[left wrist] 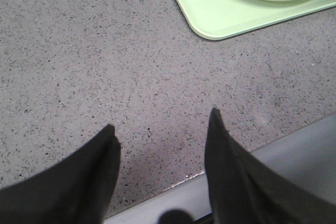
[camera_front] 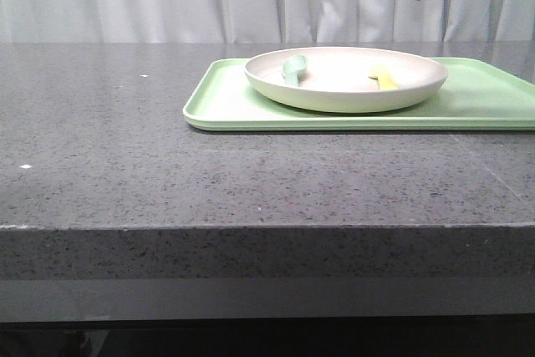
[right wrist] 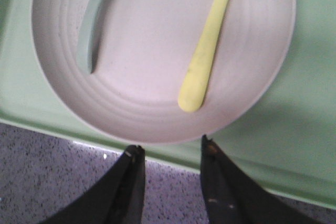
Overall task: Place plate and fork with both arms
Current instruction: 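Move the right gripper down over the yellow fork on the plate, then close the right gripper on the yellow fork handle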
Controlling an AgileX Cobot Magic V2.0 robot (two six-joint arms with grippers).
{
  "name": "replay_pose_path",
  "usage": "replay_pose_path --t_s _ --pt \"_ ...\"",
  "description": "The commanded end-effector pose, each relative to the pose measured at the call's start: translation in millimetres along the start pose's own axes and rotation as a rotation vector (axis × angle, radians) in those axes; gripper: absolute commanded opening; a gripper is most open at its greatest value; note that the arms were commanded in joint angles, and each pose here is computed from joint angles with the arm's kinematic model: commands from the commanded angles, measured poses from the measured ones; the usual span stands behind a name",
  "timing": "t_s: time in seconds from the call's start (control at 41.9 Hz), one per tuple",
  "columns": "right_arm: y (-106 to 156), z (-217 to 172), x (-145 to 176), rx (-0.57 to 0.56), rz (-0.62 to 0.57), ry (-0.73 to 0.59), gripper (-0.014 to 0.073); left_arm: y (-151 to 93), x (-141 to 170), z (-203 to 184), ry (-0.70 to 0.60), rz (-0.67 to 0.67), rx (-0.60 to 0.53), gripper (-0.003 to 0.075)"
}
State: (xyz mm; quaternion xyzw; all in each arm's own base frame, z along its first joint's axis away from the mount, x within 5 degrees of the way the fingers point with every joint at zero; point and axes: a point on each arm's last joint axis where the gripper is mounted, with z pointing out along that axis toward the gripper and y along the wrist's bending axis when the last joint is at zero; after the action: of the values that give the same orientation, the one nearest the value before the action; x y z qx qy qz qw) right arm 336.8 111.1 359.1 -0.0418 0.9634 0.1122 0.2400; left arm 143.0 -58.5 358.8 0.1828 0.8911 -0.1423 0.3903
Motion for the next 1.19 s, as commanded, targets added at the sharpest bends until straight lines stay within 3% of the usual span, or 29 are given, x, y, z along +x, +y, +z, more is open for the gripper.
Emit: replay_pose_path --t_s 0.0,0.263,0.645,1.17 --pt "4.2 -12.8 -17.3 -0.010 0.015 -0.074 0.0295 -1.1 -10.5 -7.3 -0.085 -0.001 -0.003 0.0369" --pt "1.3 16.1 -44.8 0.080 0.077 -0.005 0.0295 0.5 -10.1 -7.3 -0.080 0.015 -0.021 0.0369" --pt "-6.0 48.6 -71.8 0.106 0.133 0.031 0.0295 1.6 -9.9 -7.3 -0.078 0.025 -0.033 0.0369" --pt "-20.0 83.6 -72.3 0.134 0.160 0.096 0.0295 2.3 -13.1 -7.7 -0.113 0.025 -0.041 0.0369"
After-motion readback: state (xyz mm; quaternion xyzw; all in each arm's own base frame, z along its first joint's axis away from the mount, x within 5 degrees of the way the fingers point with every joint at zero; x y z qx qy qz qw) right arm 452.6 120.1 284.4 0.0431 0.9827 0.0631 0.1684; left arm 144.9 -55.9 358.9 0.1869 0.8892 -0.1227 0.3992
